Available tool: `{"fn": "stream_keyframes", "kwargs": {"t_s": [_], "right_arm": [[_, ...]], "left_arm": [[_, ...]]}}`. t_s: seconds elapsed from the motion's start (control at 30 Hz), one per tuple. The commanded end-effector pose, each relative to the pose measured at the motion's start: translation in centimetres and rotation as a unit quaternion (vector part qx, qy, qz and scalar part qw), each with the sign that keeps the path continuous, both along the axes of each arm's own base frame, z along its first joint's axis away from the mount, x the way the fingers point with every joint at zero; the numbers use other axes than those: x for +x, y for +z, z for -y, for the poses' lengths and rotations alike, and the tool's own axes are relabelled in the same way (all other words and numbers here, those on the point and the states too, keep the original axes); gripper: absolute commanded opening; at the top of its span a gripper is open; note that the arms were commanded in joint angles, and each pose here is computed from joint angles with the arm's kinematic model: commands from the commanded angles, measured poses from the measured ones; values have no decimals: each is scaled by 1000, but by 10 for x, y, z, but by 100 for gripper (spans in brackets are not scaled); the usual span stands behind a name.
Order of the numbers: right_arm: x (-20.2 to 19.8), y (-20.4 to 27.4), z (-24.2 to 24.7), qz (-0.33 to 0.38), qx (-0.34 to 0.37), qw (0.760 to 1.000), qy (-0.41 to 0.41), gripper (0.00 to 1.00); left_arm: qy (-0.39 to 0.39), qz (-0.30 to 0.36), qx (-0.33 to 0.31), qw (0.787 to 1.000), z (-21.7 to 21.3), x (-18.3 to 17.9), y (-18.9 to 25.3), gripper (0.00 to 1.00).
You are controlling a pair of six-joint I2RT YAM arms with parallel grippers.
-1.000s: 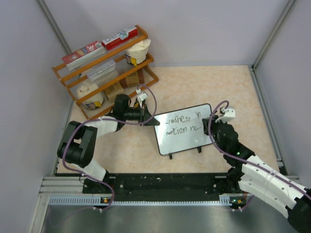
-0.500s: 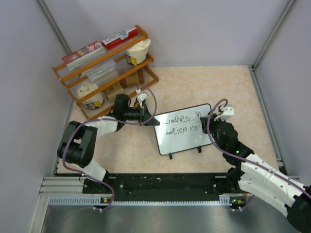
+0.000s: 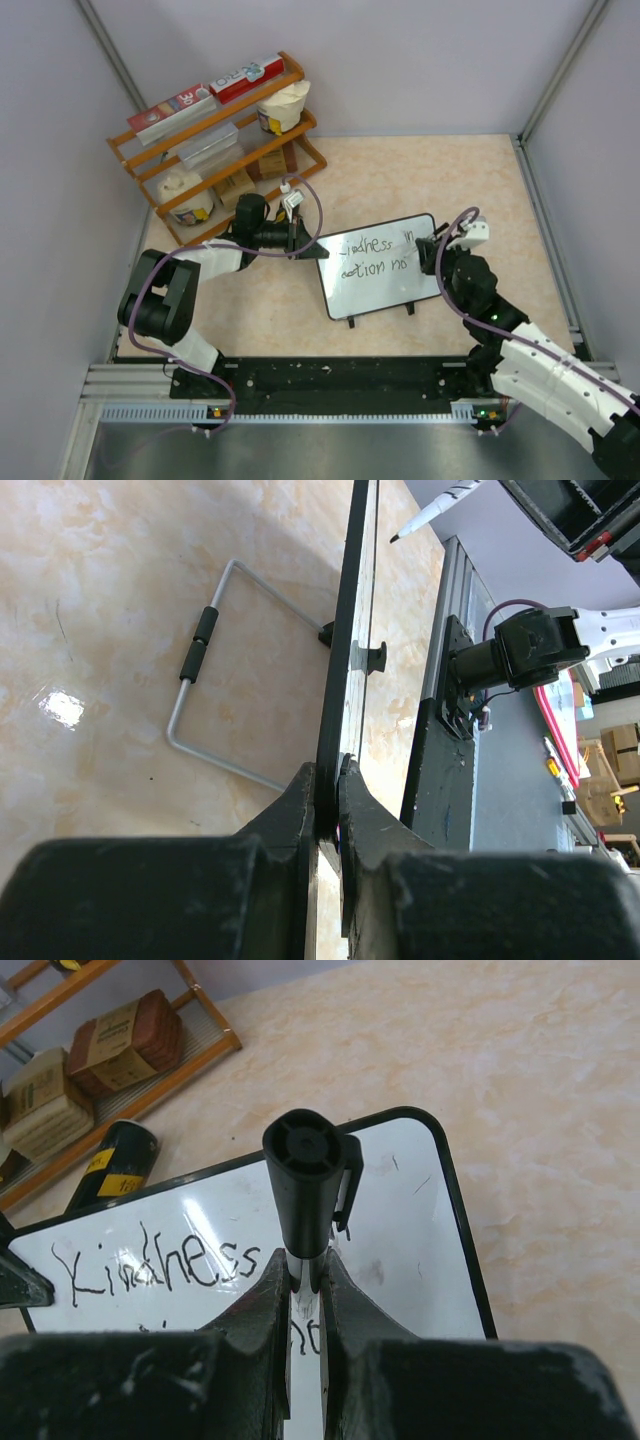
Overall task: Write a sentence on the whiteboard
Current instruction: Write on the whiteboard with the whiteboard.
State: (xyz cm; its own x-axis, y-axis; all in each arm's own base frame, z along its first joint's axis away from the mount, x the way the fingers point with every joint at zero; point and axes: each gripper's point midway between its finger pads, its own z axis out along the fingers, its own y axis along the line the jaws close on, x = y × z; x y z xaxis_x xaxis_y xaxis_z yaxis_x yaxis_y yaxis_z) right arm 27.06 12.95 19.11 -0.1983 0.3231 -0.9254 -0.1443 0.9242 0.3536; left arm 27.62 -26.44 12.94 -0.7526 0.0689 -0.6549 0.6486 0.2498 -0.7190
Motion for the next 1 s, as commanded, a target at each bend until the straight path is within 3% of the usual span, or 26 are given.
{"fn": "stream_keyframes", "kwargs": {"t_s": [0.0,0.97], "right_arm": [[7,10,9,9,2,1000,-28,0],[-6,-43,24,-59,-25,997,-32,0]], "left_arm": [[18,15,56,998,-7,2,-38,0],[17,15,56,998,-6,2,-38,0]]}}
